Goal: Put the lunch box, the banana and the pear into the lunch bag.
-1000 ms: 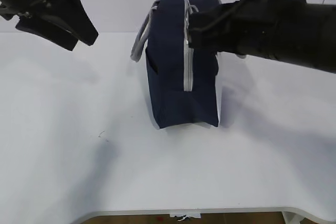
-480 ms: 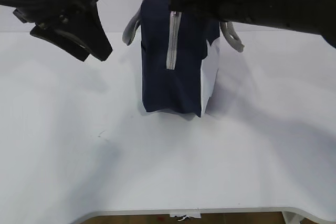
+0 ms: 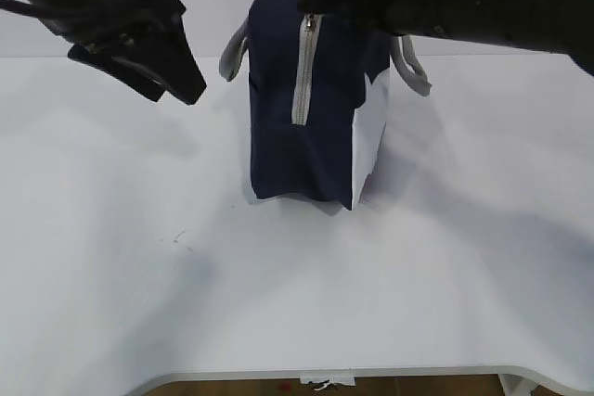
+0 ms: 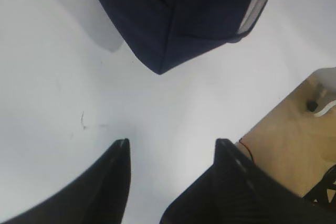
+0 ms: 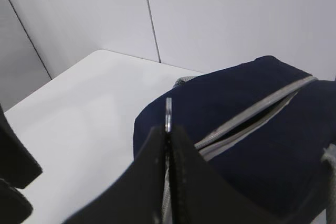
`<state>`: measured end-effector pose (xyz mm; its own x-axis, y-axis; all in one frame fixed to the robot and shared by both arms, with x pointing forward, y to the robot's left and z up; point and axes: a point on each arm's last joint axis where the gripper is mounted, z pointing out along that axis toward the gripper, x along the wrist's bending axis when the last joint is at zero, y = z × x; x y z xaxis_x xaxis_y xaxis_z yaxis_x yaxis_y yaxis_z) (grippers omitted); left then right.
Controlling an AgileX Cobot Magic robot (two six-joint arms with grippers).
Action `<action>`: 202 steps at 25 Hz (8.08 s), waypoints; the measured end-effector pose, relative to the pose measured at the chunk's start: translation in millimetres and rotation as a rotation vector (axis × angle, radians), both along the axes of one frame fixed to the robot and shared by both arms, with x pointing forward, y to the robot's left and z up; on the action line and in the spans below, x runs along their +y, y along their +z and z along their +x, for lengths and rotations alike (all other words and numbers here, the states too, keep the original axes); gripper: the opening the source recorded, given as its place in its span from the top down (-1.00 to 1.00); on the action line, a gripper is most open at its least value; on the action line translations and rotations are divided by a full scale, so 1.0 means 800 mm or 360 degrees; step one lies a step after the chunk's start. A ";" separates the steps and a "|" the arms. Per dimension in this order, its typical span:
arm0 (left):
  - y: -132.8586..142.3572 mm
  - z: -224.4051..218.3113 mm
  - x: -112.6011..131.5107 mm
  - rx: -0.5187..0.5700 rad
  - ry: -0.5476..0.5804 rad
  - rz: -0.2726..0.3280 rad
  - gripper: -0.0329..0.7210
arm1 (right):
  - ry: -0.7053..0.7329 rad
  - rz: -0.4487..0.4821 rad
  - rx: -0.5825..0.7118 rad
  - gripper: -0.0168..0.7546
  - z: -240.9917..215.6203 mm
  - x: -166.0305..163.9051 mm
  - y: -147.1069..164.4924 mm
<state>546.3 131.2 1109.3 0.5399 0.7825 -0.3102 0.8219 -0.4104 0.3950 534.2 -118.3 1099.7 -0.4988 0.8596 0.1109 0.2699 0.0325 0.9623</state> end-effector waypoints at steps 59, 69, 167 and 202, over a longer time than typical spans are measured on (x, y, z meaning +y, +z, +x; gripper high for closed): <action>-0.042 0.032 -0.028 -0.0366 -0.0678 -0.0044 0.92 | -0.0226 0.0144 0.0052 0.95 0.031 -0.039 0.007; -0.044 0.027 -0.025 -0.0304 -0.0727 -0.0010 0.93 | -0.0340 0.0132 0.0077 0.95 0.075 -0.055 -0.004; 0.089 0.032 -0.034 -0.0619 -0.0681 -0.0187 0.93 | -0.0534 0.0093 0.0674 0.95 0.137 -0.073 -0.031; 0.056 0.051 -0.042 -0.0502 -0.0692 -0.0152 0.93 | -0.0558 0.0056 0.0964 0.95 0.157 -0.064 -0.093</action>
<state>586.9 97.8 1154.0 0.8858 0.4424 -0.1398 0.4199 -0.6362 0.6472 659.7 -169.4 1025.1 -0.0347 0.9494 0.3123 0.7478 -0.1826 0.6383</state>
